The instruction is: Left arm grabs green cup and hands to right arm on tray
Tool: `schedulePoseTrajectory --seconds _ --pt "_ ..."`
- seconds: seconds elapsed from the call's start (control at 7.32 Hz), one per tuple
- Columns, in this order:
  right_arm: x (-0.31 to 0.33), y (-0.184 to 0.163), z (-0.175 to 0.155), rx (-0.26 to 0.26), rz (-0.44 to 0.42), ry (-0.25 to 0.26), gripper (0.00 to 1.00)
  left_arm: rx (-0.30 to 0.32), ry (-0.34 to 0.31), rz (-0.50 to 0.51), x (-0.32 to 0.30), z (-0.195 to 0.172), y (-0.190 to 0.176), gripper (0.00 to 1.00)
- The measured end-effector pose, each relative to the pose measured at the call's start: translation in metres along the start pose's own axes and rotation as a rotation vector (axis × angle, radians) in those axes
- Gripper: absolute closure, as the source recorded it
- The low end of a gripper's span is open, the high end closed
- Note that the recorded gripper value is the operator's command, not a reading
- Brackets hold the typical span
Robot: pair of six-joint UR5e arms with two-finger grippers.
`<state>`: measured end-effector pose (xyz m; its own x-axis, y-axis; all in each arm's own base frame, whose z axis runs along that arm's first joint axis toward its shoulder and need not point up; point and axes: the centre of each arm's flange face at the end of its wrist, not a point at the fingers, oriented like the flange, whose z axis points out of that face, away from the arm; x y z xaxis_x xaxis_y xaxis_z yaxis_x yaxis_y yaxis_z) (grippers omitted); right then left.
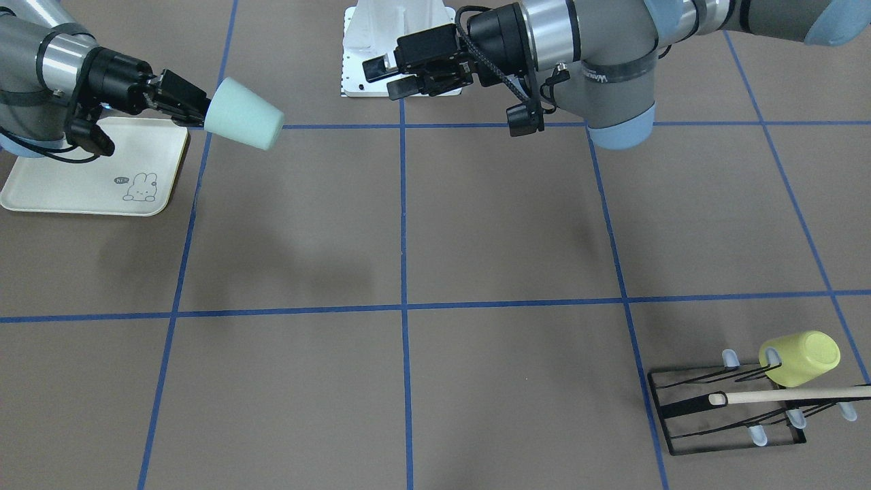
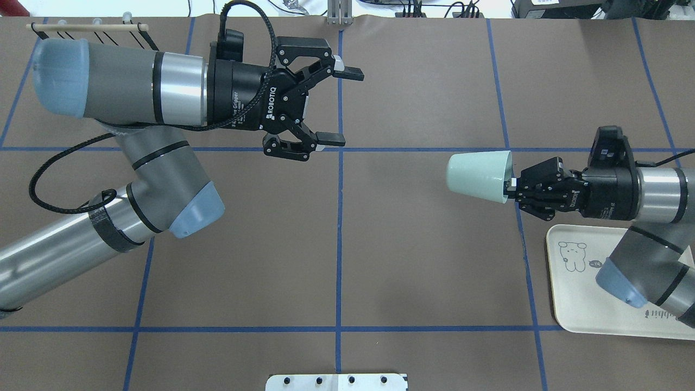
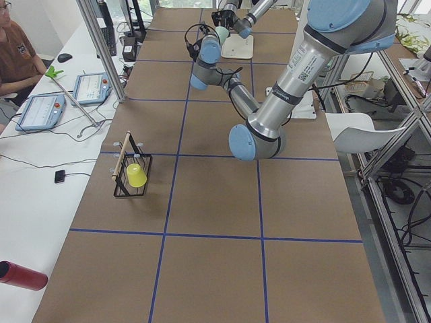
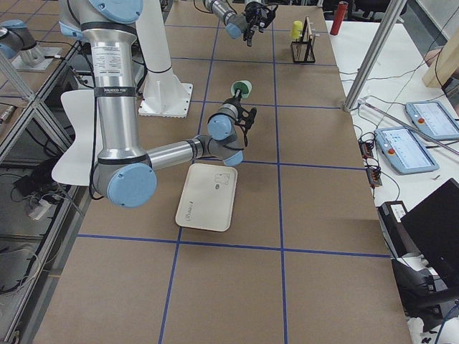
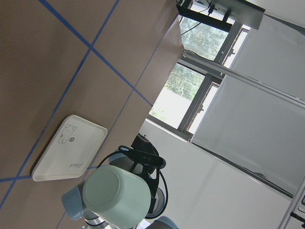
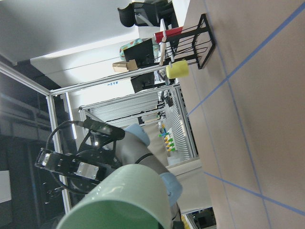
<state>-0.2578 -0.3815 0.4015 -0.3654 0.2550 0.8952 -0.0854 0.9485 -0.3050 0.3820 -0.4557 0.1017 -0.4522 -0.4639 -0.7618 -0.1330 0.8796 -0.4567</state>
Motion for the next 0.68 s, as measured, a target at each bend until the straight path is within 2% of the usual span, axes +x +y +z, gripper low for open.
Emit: schedulePoseTrajectory --seconds 0.14,0.27,0.55,0.68 --pt "0.000 -0.021 -0.026 0.029 -0.009 0.114 1.00 0.019 -0.012 0.004 0.001 0.001 -0.003 0.00" --pt "0.003 -0.036 -0.053 0.063 0.019 0.213 1.00 0.031 -0.023 0.003 0.001 0.003 -0.005 0.00" --pt "0.038 -0.048 -0.110 0.157 0.081 0.362 1.00 0.043 -0.033 -0.002 0.002 0.006 -0.006 0.00" --pt "0.061 -0.051 -0.134 0.191 0.046 0.451 1.00 0.043 -0.034 -0.002 0.002 0.007 -0.005 0.00"
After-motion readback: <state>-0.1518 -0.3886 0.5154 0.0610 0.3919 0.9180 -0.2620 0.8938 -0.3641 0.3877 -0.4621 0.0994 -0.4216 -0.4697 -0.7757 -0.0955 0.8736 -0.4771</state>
